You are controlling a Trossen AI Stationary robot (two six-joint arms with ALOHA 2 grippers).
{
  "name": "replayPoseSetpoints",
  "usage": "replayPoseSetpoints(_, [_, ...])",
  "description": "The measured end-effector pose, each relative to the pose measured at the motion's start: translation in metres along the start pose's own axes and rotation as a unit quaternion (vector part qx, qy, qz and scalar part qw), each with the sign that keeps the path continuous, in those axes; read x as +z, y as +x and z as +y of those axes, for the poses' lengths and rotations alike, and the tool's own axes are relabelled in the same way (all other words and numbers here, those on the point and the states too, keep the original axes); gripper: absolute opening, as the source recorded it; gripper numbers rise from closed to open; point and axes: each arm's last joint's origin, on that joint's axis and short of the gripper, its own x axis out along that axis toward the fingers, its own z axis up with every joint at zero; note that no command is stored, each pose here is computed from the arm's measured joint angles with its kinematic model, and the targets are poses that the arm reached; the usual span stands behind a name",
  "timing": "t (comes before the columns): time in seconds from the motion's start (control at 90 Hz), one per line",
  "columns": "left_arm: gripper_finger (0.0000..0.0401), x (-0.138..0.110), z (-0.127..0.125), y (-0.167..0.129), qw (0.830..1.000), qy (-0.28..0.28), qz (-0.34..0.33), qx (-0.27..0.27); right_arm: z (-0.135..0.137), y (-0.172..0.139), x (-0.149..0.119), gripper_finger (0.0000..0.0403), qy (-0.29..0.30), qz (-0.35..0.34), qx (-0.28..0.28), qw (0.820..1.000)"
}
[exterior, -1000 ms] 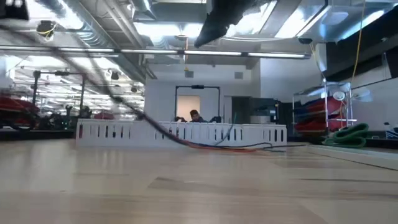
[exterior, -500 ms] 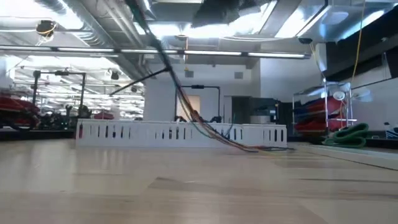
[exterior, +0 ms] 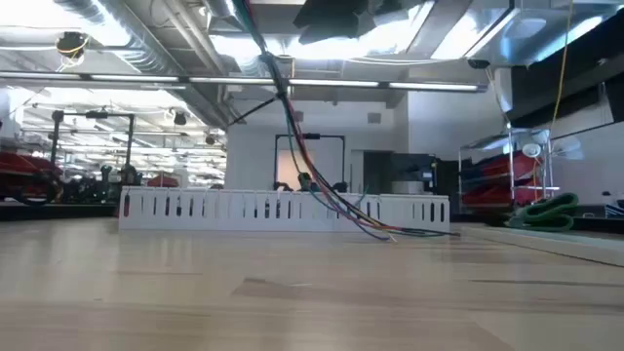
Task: Ziptie cables
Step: Put the set of zip-tied cables in the cable duct
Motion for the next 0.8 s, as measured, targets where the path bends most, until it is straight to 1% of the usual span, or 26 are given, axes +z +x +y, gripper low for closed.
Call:
replayPoseSetpoints(0.122, [0.0,0.0002,0.0,-0.0001,1.0,-0.001,-0.002,0.001,0.0015,-0.0006,0.0008,0.0243,-0.001,-0.004,0.003,1.0])
replayPoseSetpoints(0.311, [0.0,0.0034,-0.001,-0.0002,1.0,-0.007,-0.029,0.008,0.0018,-0.0014,0.001,0.0243,-0.003,-0.005,0.009,1.0])
replayPoseSetpoints(0.533, [0.0,0.0044,-0.0003,-0.0003,0.999,-0.01,-0.044,0.022,0.0023,-0.0014,0.0017,0.0243,-0.003,-0.009,0.016,1.0])
replayPoseSetpoints(0.8, [0.0,0.0056,-0.0011,-0.0004,0.998,-0.005,-0.052,0.02,0.0023,-0.0014,0.0015,0.0243,-0.003,-0.008,0.016,1.0])
